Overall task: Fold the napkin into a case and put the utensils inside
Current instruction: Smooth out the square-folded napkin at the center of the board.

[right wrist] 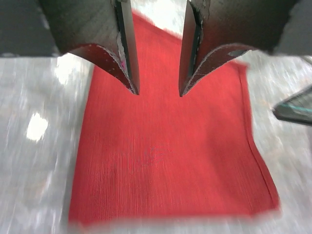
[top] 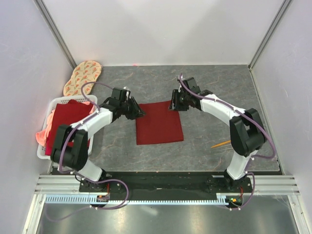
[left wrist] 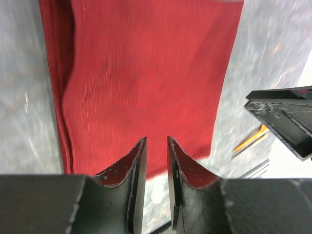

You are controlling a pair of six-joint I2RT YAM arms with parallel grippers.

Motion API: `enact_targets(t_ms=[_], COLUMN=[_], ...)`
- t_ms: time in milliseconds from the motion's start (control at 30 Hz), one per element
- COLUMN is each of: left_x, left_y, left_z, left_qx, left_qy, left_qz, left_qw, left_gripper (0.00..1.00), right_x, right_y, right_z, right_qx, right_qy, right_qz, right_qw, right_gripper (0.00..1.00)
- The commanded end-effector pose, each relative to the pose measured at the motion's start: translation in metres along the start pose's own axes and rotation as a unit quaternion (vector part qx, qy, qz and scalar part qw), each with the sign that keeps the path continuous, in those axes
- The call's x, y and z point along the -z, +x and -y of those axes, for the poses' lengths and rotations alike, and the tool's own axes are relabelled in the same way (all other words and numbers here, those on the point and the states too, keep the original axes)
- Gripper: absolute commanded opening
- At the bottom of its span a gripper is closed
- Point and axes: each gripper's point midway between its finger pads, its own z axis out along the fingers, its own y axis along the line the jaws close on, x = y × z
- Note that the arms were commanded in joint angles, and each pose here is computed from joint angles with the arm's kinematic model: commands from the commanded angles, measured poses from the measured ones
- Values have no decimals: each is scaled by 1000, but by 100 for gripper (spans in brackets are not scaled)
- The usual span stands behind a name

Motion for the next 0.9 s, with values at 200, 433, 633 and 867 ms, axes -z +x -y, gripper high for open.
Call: enact_targets(t_ms=[200,433,633,867], left_x=[-38,-59,-71,-77], left_y=[-59,-76,-85,-98], left_z=[-20,-32,-63,-69], left_qx=[41,43,41,12], left_qy=[-13,-44,-89,-110], left_qz=[2,10,13,18], left_qw=[999,998,995,994], left_gripper=[27,25,25,25], right_x=[-45,-66,-84,-97], right_y=[-62,-80,-84,-80], right_z=[14,27,49,64], right_qx=[-25,-37,-45,-28], right_qy=[-5,-18,-10,0], right_qz=[21,30,25,12], right_qw=[999,999,999,1000], right_gripper=[34,29,28,28])
